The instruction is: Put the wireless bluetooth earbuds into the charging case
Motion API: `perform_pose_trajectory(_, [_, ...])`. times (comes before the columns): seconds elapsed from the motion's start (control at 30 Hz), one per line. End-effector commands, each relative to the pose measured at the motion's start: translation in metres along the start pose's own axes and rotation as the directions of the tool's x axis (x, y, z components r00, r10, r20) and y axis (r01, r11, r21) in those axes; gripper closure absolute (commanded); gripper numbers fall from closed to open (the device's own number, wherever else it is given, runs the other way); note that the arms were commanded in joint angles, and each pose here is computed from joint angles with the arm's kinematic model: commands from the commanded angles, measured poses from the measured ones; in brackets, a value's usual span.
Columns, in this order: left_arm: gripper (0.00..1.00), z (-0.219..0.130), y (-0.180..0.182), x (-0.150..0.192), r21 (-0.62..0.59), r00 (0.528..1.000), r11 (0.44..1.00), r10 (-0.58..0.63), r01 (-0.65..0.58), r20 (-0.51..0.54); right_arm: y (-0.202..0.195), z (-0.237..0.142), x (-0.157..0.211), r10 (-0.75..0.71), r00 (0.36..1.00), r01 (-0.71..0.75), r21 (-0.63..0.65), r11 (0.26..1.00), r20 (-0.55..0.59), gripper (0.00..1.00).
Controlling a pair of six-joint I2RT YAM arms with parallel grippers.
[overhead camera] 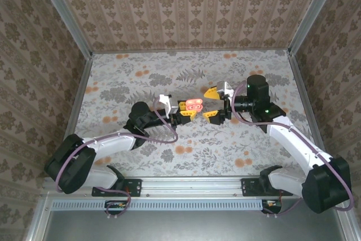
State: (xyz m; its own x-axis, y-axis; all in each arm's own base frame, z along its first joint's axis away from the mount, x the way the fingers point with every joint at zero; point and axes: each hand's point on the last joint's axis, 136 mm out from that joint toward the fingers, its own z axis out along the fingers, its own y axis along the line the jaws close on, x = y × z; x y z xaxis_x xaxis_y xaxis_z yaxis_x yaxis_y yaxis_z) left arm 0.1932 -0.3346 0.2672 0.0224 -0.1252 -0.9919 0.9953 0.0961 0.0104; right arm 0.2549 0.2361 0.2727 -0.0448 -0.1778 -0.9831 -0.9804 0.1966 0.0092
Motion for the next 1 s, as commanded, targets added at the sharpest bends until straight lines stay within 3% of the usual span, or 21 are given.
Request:
perform_pose_trajectory(0.0, [0.88, 0.003, -0.002, -0.021, 0.037, 0.998, 0.999, 0.027, -0.029, 0.055, 0.009, 0.003, -0.013, -0.027, 0.999, 0.029, -0.079, 0.996, 0.023, 0.18])
perform_pose_trajectory(0.33, [0.88, 0.003, -0.001, -0.022, 0.029, 0.998, 0.999, 0.034, -0.035, 0.058, 0.023, 0.011, -0.016, 0.008, 1.000, -0.005, -0.214, 0.977, 0.012, 0.23])
perform_pose_trajectory(0.97, [0.88, 0.003, 0.002, -0.024, 0.012, 0.997, 0.999, 0.042, -0.042, 0.063, 0.024, 0.019, -0.019, 0.017, 1.000, -0.012, -0.263, 0.965, 0.016, 0.28])
